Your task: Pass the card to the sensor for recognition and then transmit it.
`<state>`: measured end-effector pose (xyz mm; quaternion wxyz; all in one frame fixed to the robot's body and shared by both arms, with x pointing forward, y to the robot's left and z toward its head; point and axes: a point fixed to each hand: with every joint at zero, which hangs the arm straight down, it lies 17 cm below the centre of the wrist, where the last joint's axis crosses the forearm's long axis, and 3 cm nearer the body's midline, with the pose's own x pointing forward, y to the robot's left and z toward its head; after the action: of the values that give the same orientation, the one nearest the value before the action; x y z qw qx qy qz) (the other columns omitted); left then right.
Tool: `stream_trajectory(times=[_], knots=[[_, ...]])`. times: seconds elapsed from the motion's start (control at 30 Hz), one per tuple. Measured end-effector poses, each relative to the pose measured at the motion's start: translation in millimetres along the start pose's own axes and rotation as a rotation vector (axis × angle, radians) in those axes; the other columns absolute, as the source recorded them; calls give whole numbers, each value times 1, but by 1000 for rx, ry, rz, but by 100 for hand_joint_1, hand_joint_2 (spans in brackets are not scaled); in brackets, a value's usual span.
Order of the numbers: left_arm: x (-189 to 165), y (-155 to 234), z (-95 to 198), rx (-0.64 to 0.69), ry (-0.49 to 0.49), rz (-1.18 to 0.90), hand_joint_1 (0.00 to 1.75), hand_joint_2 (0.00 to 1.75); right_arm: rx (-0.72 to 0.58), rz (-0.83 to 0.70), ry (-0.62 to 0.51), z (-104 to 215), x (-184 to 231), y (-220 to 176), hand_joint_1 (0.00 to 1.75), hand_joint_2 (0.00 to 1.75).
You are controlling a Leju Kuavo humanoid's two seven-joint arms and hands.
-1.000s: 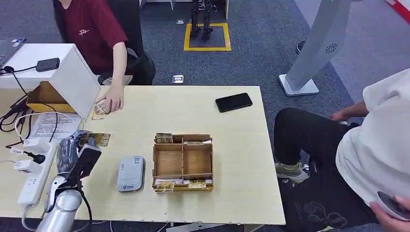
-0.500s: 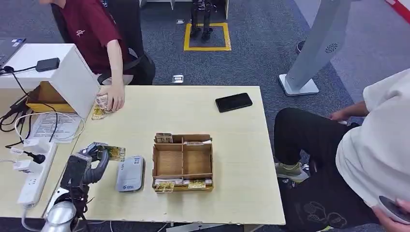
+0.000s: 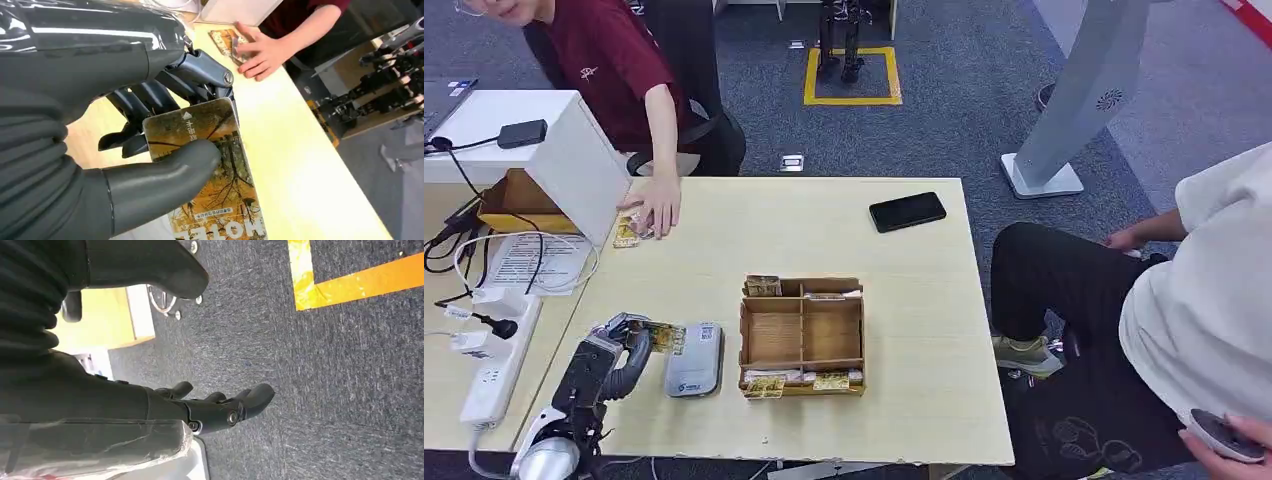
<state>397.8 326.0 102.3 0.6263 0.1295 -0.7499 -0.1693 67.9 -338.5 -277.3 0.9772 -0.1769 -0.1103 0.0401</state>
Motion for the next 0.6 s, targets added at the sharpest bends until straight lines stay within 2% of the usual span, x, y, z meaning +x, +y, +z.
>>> stream_trajectory(times=[0.6], knots=[[-6,-3,4,18,21,-87,175,175,3,2,-6,1,1,2,0,175]])
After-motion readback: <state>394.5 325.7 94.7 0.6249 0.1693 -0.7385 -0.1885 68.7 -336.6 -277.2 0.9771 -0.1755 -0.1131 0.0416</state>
